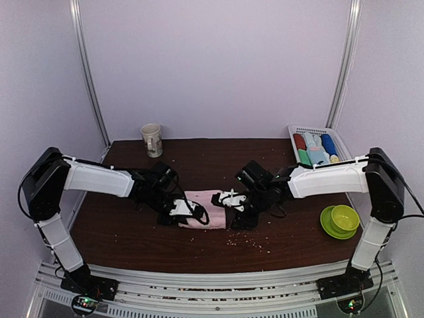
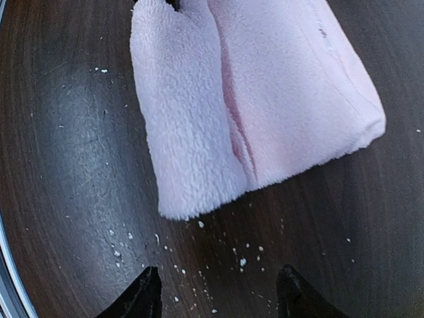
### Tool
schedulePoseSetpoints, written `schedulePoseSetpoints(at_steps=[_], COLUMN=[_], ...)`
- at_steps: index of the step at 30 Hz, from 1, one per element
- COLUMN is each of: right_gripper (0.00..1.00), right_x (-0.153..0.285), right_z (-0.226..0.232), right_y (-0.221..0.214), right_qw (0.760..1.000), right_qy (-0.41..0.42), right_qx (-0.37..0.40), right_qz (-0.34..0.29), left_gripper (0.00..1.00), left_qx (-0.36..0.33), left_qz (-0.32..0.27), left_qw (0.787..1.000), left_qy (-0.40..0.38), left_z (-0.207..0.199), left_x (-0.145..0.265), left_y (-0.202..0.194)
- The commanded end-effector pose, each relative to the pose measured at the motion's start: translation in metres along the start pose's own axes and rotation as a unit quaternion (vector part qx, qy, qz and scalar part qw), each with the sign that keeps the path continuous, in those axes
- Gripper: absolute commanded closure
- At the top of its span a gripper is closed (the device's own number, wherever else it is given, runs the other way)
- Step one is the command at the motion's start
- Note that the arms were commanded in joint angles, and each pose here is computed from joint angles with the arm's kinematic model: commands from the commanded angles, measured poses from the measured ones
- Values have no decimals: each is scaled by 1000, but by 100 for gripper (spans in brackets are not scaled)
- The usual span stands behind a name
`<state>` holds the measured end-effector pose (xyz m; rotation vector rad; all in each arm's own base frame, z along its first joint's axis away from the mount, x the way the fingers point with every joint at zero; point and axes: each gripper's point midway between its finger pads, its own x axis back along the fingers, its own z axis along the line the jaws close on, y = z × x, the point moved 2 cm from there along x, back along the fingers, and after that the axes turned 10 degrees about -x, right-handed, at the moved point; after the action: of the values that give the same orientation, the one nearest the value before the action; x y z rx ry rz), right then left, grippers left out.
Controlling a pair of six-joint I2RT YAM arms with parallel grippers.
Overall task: Roll the towels
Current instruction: Roll the towel at the center of the board.
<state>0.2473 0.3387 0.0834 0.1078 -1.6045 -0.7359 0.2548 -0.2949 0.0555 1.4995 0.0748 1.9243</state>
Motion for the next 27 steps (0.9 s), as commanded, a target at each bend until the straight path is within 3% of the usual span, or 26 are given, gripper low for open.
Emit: schedulePoseSetpoints(at_steps=[1,9,27], right_gripper=[39,39,39], right_x=[31,36,-22], right_z=[-8,32,34], right_y=[19,19,48], right_qw=[989,952,910], right_qy=[-108,-189,-278], right_qx=[47,191,289], right_qz=[-90,-147,-106], left_gripper=[100,100,100], left_qx=[96,193,279], left_qz=[-4,-46,-27], left_qw=[987,962,922], left_qy=[-130,-189,-268], left_z=[-38,-21,-18], left_x=[-2,0,-21], left_y=[-9,-22,-57])
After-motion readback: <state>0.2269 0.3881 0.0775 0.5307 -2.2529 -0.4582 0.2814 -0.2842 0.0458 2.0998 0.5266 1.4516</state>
